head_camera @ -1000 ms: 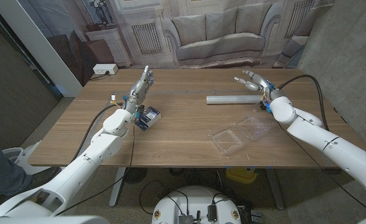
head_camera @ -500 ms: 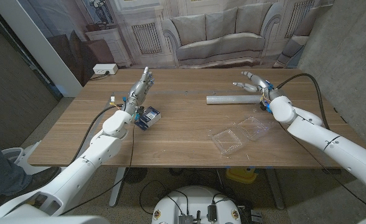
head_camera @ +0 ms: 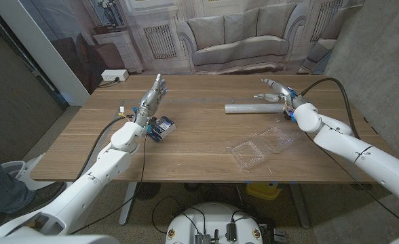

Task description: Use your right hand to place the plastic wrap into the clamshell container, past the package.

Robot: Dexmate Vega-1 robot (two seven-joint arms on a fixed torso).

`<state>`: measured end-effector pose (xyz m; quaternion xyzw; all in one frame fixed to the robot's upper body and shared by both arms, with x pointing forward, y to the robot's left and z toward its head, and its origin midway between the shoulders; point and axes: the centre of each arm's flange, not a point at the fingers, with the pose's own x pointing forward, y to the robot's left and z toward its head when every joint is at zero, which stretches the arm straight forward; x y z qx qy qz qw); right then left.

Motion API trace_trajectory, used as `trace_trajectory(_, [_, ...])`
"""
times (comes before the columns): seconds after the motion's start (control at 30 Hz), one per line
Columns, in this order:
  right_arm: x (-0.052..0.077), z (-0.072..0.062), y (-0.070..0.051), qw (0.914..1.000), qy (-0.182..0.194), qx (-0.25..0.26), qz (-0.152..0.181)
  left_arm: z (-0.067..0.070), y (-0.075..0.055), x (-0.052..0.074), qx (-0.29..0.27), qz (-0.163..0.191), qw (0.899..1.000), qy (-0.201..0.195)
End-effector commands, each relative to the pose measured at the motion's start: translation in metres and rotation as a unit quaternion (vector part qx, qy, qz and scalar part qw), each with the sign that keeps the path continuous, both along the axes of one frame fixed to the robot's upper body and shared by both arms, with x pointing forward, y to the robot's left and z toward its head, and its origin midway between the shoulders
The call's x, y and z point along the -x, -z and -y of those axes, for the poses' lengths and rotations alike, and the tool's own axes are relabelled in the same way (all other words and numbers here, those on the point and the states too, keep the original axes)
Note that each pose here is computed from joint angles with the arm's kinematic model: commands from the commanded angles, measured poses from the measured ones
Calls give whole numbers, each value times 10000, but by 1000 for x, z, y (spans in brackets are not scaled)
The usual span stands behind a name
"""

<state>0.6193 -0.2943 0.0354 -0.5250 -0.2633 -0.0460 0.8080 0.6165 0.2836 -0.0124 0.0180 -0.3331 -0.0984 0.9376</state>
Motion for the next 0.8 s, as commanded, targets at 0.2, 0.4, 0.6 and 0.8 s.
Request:
trace_trajectory(0.2, [-4,-5,-1,9986,252,391,-256,-1,4,3,61,14,10000,-3])
trace_trajectory(0.4, [-6,-9,-2,9975,292,530,-358,-2,6,3,93,5,10000,1])
trace_trajectory(0.6, [-9,-14,-2,9964,313,665,-430,-2,7,3,93,-3,10000,9])
trace_trajectory(0.8, [-11,-18,-2,9950,364,789,-484,-1,7,3,95,12,10000,6])
